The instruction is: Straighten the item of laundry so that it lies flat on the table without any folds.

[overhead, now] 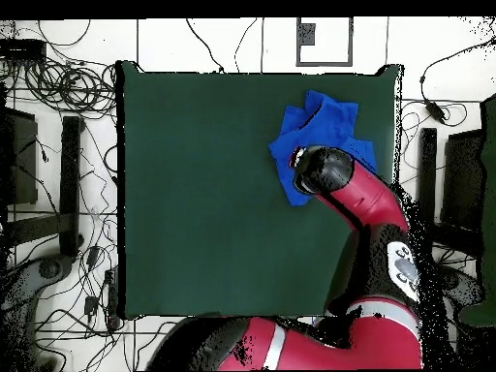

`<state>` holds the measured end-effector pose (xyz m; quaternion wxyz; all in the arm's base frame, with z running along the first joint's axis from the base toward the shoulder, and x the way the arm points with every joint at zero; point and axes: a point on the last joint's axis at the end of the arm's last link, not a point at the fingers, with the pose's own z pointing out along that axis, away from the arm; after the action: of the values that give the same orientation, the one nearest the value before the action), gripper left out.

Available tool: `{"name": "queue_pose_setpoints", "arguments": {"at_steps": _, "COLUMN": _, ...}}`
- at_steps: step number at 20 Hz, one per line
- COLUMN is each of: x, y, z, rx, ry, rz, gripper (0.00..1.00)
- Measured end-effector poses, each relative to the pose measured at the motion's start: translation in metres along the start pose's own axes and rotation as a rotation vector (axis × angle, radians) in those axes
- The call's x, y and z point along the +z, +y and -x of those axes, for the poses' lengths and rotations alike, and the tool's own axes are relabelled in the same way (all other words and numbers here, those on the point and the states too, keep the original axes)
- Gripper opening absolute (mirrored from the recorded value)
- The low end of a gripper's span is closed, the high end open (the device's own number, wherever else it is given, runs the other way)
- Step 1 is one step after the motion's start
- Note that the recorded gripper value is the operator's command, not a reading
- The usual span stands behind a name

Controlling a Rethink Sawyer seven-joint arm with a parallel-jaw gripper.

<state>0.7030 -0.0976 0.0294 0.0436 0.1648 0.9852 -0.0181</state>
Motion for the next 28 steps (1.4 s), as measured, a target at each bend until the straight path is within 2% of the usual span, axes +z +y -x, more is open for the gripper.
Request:
{"name": "queue_pose_setpoints", "arguments": {"at_steps": 5, "x": -0.013, "y": 0.002, "z": 0.024, "rx": 0.073, "ry": -0.021, "rz": 0.021, "gripper": 1.0}}
{"name": "queue_pose_setpoints", "arguments": {"at_steps": 13, "x": -0.017, "y": -0.001, "z": 0.048, "rx": 0.133, "ry": -0.059, "rz": 0.021, "gripper": 1.0}}
{"name": "queue_pose_setpoints", "arguments": {"at_steps": 21, "x": -0.001, "y": 0.001, "z": 0.05, "rx": 0.163, "ry": -0.054, "rz": 0.017, "gripper": 1.0}}
{"name": "queue_pose_setpoints", "arguments": {"at_steps": 28, "x": 0.014, "y": 0.008, "z": 0.044, "rx": 0.155, "ry": -0.038, "rz": 0.015, "gripper": 1.0}}
